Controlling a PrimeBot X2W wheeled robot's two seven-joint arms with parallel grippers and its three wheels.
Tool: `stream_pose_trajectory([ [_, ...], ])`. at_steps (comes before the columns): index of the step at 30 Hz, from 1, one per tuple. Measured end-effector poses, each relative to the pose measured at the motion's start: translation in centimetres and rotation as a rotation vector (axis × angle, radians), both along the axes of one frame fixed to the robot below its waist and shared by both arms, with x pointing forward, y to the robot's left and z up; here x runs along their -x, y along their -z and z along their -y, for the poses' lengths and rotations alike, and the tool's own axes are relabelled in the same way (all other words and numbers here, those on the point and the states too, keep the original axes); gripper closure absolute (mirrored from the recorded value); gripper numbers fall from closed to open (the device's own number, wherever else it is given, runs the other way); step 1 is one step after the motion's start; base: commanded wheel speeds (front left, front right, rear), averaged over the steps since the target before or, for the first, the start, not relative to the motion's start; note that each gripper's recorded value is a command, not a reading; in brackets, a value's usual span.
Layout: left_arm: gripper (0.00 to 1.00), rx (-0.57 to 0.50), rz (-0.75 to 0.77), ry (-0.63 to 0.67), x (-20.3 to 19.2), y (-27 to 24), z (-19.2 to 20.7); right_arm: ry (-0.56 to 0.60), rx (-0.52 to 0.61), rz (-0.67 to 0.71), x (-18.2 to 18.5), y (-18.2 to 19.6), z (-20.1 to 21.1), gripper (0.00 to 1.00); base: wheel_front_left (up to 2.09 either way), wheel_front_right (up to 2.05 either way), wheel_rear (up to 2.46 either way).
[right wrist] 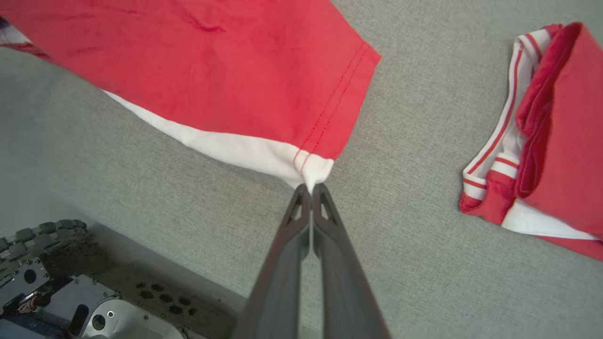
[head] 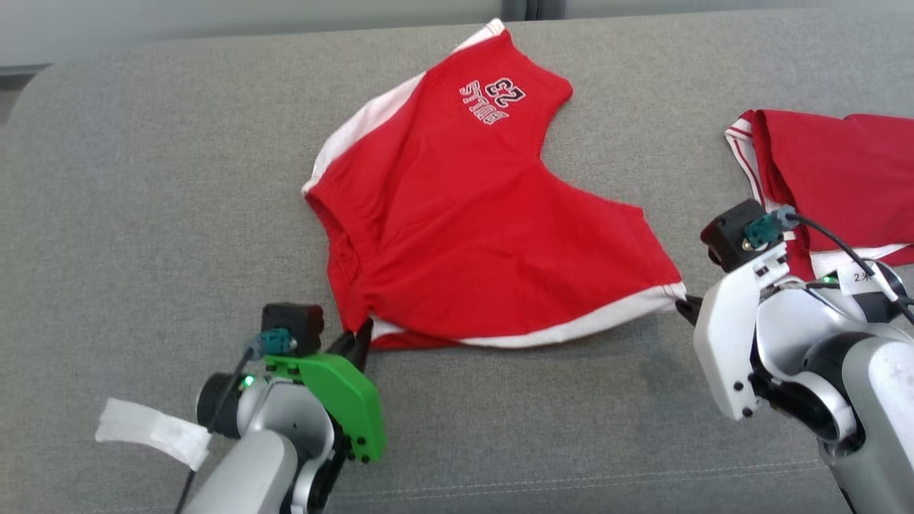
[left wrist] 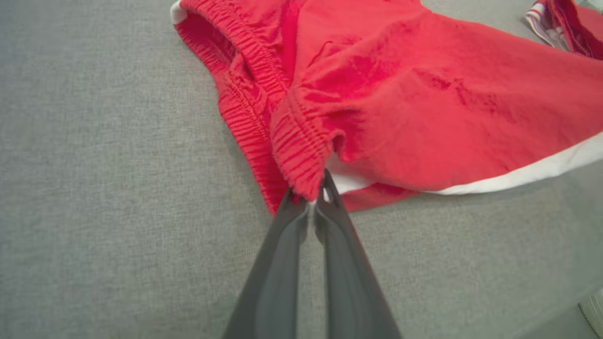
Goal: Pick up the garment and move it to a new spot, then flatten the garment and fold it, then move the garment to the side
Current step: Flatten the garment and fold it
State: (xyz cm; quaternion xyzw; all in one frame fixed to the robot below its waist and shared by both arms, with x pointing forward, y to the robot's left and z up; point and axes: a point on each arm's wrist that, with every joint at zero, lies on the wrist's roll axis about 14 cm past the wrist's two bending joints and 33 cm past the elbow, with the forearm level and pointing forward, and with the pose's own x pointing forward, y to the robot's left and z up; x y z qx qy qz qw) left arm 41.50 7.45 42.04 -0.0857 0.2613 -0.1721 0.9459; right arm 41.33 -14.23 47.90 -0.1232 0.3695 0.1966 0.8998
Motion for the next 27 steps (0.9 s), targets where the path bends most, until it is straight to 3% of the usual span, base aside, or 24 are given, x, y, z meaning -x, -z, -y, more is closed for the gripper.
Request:
stream_pose_trajectory([
  [10, 1.0, -0.037, -0.064, 0.02, 5.8, 0.2, -0.1, -0.046, 0.03, -0.156, 6.4, 0.0, 0.4, 1.0, 0.0, 0.0, 0.0],
  [14, 1.0, -0.061, -0.091, 0.027, 6.8, 0.3, -0.7, -0.037, 0.023, -0.159, 7.1, -0.6, 0.9, 1.0, 0.0, 0.0, 0.0],
  [19, 1.0, -0.051, -0.096, 0.039, 6.7, 0.1, -0.3, -0.037, -0.03, -0.079, 5.4, -2.1, 0.2, 1.0, 0.0, 0.0, 0.0],
  [27, 1.0, -0.025, -0.031, 0.053, 2.6, -1.9, 1.0, -0.024, -0.058, 0.086, -1.9, -4.1, -0.9, 1.0, 0.0, 0.0, 0.0],
])
